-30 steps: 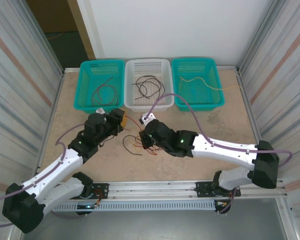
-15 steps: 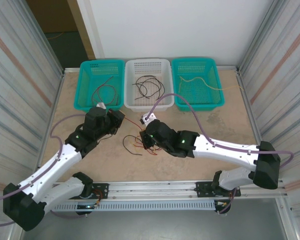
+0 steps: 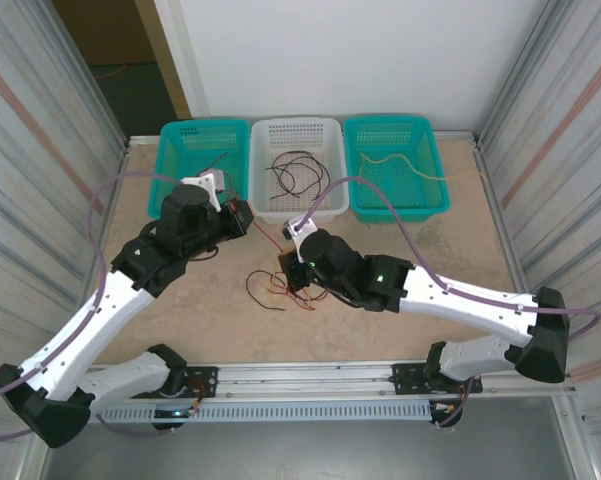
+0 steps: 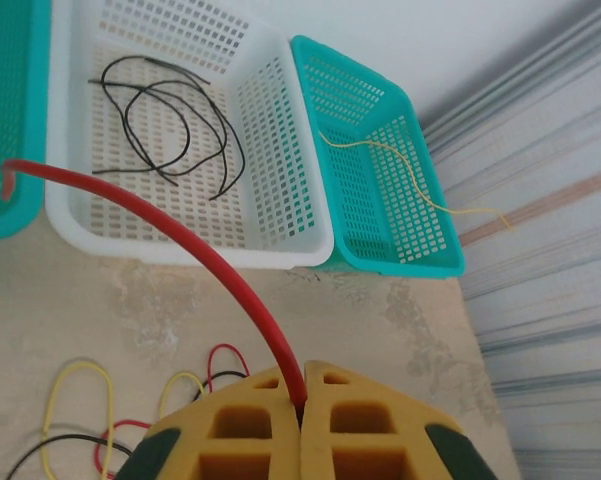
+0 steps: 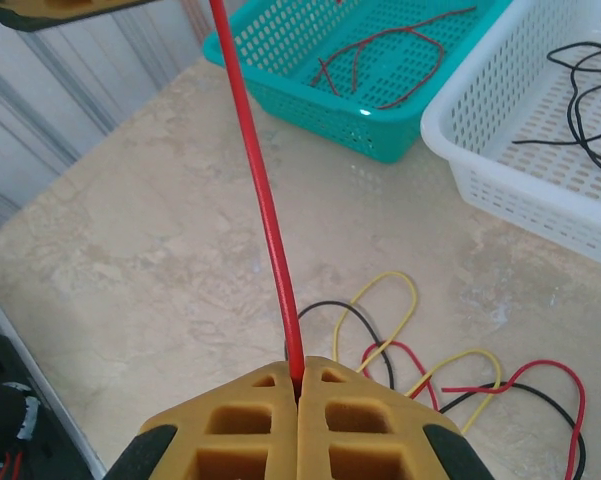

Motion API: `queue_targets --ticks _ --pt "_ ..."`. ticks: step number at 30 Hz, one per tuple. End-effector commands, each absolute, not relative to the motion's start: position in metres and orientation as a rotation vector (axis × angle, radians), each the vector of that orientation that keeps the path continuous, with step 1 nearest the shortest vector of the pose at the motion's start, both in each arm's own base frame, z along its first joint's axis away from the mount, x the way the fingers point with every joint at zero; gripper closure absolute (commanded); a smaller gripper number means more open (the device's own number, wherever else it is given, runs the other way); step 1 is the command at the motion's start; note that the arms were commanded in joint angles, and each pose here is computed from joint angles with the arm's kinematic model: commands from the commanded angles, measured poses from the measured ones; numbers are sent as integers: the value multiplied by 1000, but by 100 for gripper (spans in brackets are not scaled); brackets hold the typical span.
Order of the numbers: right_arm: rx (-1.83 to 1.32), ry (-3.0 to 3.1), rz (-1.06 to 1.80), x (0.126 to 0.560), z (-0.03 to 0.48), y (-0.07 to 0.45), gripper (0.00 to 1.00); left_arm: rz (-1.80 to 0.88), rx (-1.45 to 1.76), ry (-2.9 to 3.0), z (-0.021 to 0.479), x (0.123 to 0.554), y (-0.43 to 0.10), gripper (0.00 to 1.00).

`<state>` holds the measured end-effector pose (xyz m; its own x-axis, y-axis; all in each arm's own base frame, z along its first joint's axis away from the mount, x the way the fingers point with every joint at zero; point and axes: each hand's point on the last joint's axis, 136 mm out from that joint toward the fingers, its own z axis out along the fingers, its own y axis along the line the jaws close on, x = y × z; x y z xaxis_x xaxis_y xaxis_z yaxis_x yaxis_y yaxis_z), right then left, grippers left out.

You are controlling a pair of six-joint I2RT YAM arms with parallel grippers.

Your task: Untangle the cables

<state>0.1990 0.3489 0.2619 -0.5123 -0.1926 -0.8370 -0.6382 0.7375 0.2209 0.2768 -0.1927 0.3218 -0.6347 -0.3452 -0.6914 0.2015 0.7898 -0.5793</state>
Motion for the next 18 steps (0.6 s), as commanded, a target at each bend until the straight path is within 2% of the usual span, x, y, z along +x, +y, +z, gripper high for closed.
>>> queue_targets --ticks 1,3,6,8,13,18 --pt "-666 2079 628 195 266 344 90 -706 7 2036 356 280 -184 100" --pt "-652 2079 617 197 265 342 81 -702 8 2010 369 283 -179 100" --pt "-630 2085 609 198 264 336 58 -673 28 1964 392 285 -171 100" --pt "-608 2085 600 201 264 331 49 -638 40 1938 405 288 -165 100" --pt "-530 2087 592 211 268 313 43 -515 72 1869 440 304 -142 100" --pt "-471 2098 593 218 268 298 43 -273 60 1840 456 349 -110 100"
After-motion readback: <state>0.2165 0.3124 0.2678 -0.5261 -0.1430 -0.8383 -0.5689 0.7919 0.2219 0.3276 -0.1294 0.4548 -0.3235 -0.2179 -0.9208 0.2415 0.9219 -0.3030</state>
